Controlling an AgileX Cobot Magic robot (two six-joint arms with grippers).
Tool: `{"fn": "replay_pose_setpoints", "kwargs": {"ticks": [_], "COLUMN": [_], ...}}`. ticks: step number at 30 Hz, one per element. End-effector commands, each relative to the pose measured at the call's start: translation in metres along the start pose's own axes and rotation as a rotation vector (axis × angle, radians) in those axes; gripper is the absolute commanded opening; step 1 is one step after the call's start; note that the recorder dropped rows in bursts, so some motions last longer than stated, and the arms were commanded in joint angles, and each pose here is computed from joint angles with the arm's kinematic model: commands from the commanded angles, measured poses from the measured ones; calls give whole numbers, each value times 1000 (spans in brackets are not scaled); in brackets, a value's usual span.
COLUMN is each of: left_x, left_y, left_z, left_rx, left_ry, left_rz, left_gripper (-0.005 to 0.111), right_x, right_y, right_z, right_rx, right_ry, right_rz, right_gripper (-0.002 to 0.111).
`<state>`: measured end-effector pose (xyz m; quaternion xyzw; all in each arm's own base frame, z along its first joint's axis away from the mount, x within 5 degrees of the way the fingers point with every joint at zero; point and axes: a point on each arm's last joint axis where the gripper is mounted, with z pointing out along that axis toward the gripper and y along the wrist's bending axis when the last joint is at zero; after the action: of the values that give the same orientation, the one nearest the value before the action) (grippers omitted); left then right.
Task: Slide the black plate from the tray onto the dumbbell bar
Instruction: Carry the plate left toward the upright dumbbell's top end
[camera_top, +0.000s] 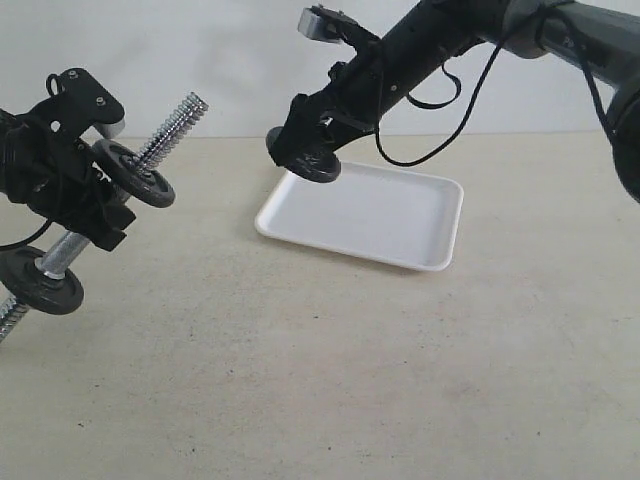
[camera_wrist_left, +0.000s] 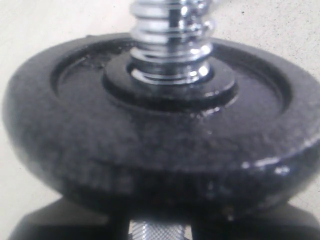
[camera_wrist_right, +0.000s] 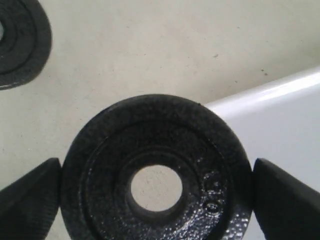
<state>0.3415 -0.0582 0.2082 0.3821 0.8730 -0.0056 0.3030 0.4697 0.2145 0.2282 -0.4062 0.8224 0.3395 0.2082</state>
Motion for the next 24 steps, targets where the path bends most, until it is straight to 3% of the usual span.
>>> {"fn": "replay_pose_setpoints", "kwargs": {"ticks": [1, 7, 15, 24], "left_x": [-22, -20, -10, -13], "left_y": [15, 15, 12, 9], "left_z": [-28, -21, 6, 9], "left_rx": [-143, -135, -78, -51], "left_ry": [-151, -136, -75, -102], "left_rz": [-18, -7, -35, -51], "left_gripper": [4, 4, 4, 4], "right_x": [-9, -18, -18, -21], "right_y": [6, 14, 14, 15], "right_z": [-10, -13, -13, -18], "right_rx": [-54, -146, -137, -177], "right_ry": [-98, -192, -200, -255], "right_rz": [4, 59, -31, -7], "right_gripper": [0, 0, 0, 0]}}
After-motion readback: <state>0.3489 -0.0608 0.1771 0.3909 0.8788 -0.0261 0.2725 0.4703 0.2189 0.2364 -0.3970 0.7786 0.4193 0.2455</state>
